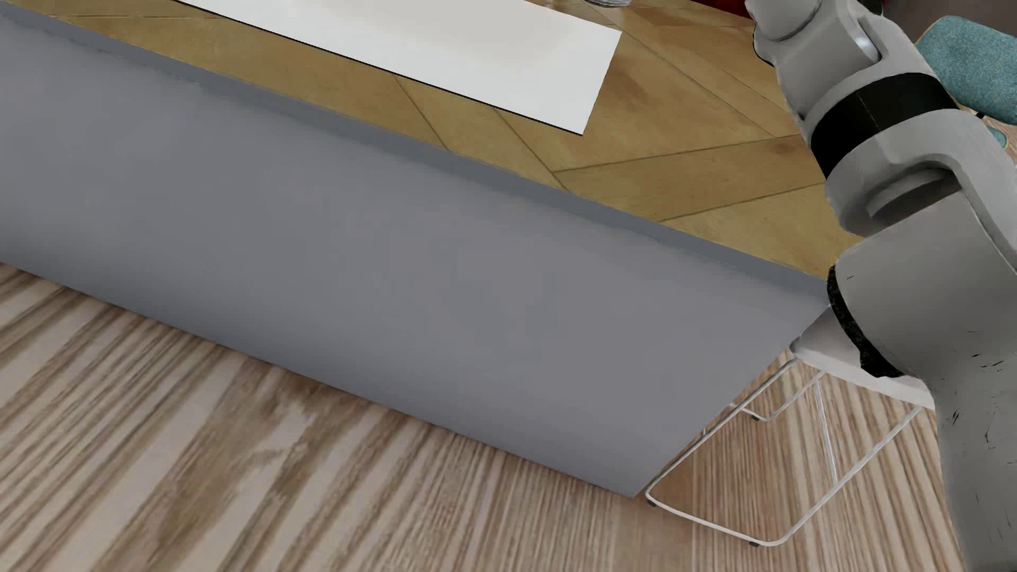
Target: Don't move
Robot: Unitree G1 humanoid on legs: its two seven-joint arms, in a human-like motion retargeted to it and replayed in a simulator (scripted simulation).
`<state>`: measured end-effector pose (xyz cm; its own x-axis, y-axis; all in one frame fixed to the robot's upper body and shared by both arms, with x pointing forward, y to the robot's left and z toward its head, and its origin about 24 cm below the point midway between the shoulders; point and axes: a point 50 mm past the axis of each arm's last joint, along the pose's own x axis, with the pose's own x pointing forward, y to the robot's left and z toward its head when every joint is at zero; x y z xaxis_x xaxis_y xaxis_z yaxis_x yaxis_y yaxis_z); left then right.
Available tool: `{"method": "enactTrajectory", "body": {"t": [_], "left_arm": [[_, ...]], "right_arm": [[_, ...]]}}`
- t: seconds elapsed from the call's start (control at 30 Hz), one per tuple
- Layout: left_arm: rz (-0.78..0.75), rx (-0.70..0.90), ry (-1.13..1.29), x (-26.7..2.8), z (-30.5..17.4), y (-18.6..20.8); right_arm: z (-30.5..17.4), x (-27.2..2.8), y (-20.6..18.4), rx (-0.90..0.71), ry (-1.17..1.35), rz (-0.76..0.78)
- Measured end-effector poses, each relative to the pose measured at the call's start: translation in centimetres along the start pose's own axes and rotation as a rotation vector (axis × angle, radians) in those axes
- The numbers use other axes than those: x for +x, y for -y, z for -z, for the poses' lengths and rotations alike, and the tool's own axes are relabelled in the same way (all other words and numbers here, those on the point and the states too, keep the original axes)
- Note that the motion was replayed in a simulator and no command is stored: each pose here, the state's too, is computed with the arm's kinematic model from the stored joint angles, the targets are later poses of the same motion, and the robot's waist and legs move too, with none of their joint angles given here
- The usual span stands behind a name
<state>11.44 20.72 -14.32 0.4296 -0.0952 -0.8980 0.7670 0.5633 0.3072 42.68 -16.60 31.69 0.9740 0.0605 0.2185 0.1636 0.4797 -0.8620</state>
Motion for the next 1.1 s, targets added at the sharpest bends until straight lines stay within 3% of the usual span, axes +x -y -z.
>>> {"method": "enactTrajectory", "body": {"t": [0.43, 0.5, 0.6, 0.73, 0.83, 0.9, 1.0, 1.1], "left_arm": [[-0.002, 0.018, -0.007, 0.0, 0.2, -0.3], [0.001, -0.005, 0.003, 0.0, -0.1, 0.1], [0.034, -0.093, 0.028, 0.1, -0.8, 2.4], [0.099, -0.180, 0.057, 0.0, -2.1, 5.9], [0.118, -0.200, 0.065, -0.1, -2.4, 6.9], [0.117, -0.197, 0.062, 0.0, -2.4, 6.8], [0.104, -0.210, 0.059, 0.0, -2.4, 6.4], [0.084, -0.255, 0.058, 0.1, -2.4, 6.1]], "right_arm": [[-0.6, 0.0, 0.2, 0.037, 0.020, 0.010], [-1.4, -0.4, 0.0, 0.229, 0.115, 0.038], [-3.5, -3.1, -4.1, 0.473, 0.329, 0.008], [-1.0, -11.4, -16.0, 0.693, 0.302, -0.227], [3.8, -20.1, -26.5, 0.682, 0.020, -0.572], [6.9, -26.7, -31.2, 0.616, -0.160, -0.794], [11.2, -36.1, -34.9, 0.522, -0.441, -1.037], [15.6, -44.2, -35.5, 0.451, -0.795, -1.138]]}}
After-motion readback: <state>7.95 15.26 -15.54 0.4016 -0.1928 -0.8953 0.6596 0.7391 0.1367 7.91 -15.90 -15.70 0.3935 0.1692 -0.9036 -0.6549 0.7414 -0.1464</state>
